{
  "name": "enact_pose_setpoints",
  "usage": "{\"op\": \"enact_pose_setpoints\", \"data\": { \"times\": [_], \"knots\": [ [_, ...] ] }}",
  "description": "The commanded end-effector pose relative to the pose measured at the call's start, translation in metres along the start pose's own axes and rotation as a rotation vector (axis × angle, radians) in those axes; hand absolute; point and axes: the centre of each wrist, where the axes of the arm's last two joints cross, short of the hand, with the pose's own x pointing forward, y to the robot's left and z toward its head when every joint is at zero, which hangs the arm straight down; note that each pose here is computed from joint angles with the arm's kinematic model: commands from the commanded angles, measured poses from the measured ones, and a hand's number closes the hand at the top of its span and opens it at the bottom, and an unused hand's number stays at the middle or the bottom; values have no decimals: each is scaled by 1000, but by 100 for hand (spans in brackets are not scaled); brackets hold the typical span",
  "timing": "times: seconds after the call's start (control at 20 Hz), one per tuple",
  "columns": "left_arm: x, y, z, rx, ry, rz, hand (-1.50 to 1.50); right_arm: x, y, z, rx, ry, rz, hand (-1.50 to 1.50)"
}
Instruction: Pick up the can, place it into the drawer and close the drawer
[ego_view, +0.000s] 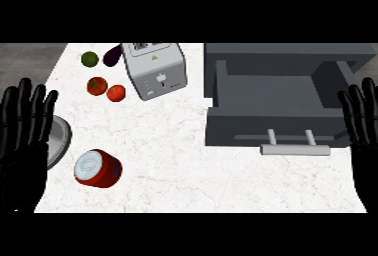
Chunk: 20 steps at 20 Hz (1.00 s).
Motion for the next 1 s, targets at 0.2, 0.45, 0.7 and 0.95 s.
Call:
{"op": "enact_pose_setpoints", "data": {
  "times": [0.2,0.45,0.7,0.95],
  "knots": [
    [4,42,31,-220,-17,157,-150,10,3,6,37,15,-67,-150],
    [5,73,47,-234,367,36,-150,-20,-14,30,-187,331,-7,-150],
    [49,99,53,-255,384,10,-150,-2,-34,43,-198,322,1,-150],
    [48,110,67,-229,393,22,-150,-11,-58,68,-198,312,-5,-150]
  ]
}}
